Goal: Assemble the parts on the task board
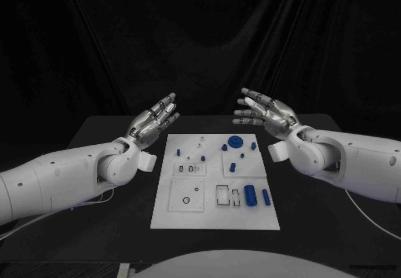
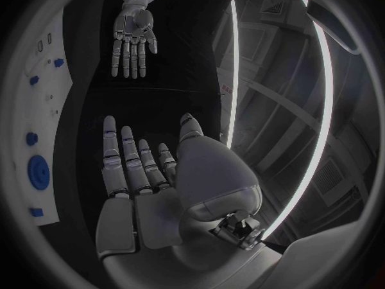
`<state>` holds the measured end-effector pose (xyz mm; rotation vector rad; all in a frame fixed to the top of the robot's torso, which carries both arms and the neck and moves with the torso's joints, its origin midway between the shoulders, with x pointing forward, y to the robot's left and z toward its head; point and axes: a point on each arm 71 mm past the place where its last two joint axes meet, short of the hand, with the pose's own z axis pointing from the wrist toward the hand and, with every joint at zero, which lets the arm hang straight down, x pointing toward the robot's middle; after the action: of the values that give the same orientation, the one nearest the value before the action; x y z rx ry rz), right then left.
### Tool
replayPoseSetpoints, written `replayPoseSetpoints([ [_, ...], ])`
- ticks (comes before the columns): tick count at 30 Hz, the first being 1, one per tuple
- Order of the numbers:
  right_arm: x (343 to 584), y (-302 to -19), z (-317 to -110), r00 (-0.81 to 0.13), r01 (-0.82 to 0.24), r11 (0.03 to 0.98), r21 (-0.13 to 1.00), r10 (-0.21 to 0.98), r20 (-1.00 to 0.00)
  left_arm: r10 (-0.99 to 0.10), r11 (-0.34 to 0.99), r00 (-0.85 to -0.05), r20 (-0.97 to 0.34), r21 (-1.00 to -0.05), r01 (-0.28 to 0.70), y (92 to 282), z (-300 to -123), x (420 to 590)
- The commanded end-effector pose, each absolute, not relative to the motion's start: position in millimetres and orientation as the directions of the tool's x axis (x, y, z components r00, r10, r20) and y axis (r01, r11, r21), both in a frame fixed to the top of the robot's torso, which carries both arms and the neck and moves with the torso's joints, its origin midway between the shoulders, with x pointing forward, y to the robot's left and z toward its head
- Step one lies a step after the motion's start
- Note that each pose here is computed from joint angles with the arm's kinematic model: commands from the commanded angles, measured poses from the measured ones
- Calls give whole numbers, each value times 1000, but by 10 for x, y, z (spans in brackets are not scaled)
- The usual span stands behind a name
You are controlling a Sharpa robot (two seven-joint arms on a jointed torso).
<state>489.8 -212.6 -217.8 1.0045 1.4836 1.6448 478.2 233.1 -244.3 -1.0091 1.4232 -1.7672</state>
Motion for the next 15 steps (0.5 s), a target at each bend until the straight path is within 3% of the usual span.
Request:
replayPoseSetpoints([
  [1, 4944, -2143, -2079, -516, -52, 41, 998, 854, -62, -818, -290, -566, 99, -921, 258, 2362, -2242, 4689],
  [5, 5027, -2212, -1770, -431, -279, 308, 910, 807, -405, -829, -237, -559, 28, -922, 305, 2431, -2187, 4619],
  [9, 5068, -2197, -1492, -352, -431, 537, 726, 640, -683, -846, -200, -533, -10, -921, 335, 2473, -2129, 4552],
  [11, 5094, -2137, -1354, -309, -506, 654, 563, 472, -826, -853, -185, -521, -23, -921, 344, 2492, -2094, 4512],
  [12, 5110, -2088, -1290, -273, -550, 716, 431, 333, -902, -856, -179, -516, -30, -920, 350, 2498, -2068, 4498],
  [13, 5115, -2071, -1275, -260, -563, 732, 384, 284, -923, -857, -177, -514, -32, -919, 352, 2499, -2059, 4496],
  [15, 5151, -1979, -1222, -168, -617, 778, 116, 14, -986, -859, -172, -510, -42, -915, 365, 2487, -2007, 4496],
])
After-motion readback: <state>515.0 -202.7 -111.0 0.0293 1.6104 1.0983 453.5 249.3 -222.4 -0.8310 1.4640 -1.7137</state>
